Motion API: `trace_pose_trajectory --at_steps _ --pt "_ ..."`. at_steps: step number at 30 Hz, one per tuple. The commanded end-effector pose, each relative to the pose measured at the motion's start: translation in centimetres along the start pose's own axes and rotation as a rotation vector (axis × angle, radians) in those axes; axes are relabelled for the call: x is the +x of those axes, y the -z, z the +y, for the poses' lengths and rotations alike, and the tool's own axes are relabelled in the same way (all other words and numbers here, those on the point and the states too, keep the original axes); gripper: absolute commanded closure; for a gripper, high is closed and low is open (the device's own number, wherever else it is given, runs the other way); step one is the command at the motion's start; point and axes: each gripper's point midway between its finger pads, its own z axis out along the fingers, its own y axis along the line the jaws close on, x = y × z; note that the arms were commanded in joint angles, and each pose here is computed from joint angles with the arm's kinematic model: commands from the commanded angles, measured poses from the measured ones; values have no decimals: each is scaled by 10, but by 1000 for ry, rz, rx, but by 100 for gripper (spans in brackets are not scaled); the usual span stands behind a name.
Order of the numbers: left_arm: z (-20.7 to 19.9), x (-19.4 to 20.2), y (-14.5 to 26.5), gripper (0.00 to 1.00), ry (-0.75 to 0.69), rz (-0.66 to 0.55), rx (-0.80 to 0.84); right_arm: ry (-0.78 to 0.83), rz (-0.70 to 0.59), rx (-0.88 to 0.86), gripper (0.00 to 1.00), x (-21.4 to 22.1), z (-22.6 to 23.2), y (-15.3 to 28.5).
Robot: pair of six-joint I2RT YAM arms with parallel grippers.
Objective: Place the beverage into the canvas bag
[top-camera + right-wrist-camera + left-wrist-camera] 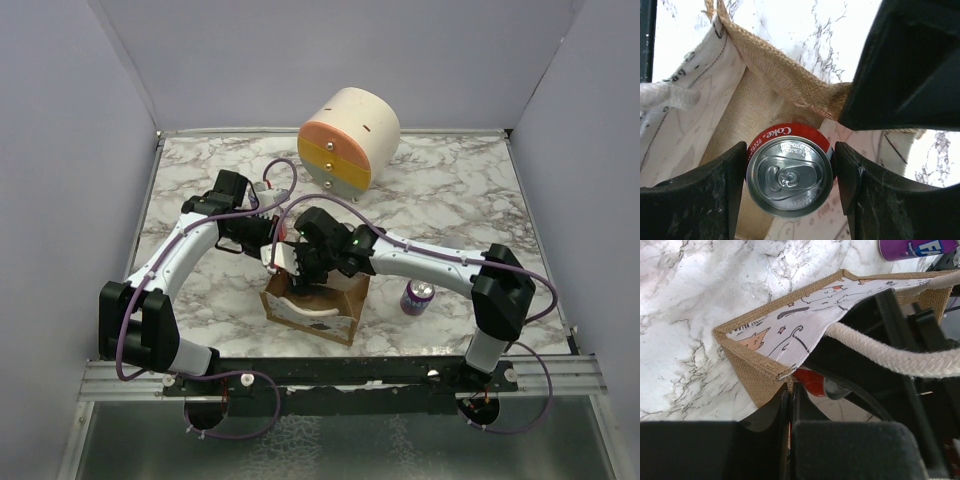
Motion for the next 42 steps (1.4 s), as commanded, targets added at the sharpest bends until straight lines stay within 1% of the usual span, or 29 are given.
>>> trace_pose_trajectory --at_steps 1,16,24,28,32,35,37,39,41,42 --pt "-3 9 -2 100 -7 22 9 11 -67 17 99 -14 -5 -9" --pt "1 10 -1 100 -17 23 -25 -12 -76 60 92 -8 -20 -16" --pt "-1 11 -2 100 -18 26 -18 -34 -61 44 84 1 -20 -23" --pt "0 11 -3 100 -23 23 -25 -44 -54 72 76 4 -27 -22" --pt "3 10 -1 100 -31 16 -46 -43 -43 84 64 4 -32 -22" --pt "4 9 0 100 -31 12 -58 -39 -42 90 58 4 -33 -20" --pt "5 9 0 100 -29 11 -67 -34 -38 94 50 4 -34 -19" --pt "8 9 0 100 -25 12 -85 -29 -34 92 45 5 -33 -19" --pt "10 10 -1 100 -22 15 -91 -29 -33 87 36 5 -32 -19" --pt "10 10 -1 100 -21 16 -90 -28 -33 84 34 6 -31 -20"
